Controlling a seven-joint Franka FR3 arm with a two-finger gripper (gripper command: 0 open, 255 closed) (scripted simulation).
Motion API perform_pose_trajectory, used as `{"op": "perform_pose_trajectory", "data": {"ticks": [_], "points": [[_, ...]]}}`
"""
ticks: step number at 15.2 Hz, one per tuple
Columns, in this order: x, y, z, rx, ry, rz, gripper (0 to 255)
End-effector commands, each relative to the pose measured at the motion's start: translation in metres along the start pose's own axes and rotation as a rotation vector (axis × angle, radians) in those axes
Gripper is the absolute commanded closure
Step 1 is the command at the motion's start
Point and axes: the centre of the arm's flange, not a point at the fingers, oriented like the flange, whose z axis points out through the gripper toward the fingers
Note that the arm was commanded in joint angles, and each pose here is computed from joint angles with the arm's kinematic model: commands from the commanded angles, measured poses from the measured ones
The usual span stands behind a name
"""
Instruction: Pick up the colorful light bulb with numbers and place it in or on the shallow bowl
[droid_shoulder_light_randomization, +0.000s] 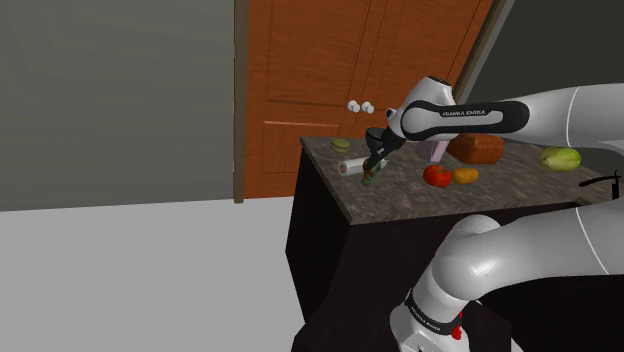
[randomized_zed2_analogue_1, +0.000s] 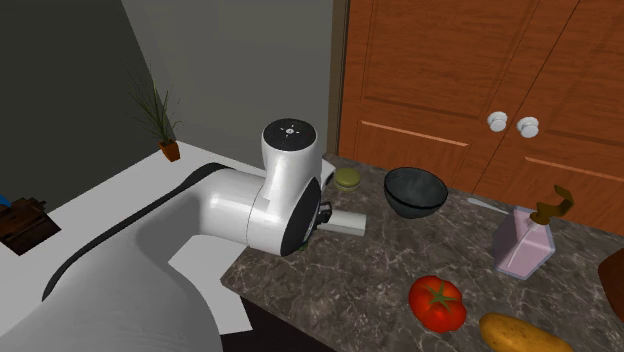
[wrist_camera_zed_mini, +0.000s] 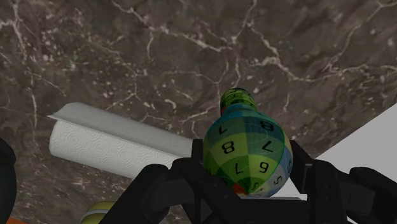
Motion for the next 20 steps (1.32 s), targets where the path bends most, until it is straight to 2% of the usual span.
{"op": "perform_pose_trajectory", "data": {"ticks": [1, 9, 20], "points": [[0.000, 0.000, 0.000, 0.000, 0.000, 0.000, 255], [0.000, 0.000, 0.000, 0.000, 0.000, 0.000, 255], [0.018, 0.003, -0.055, 0.000, 0.000, 0.000, 255]]}}
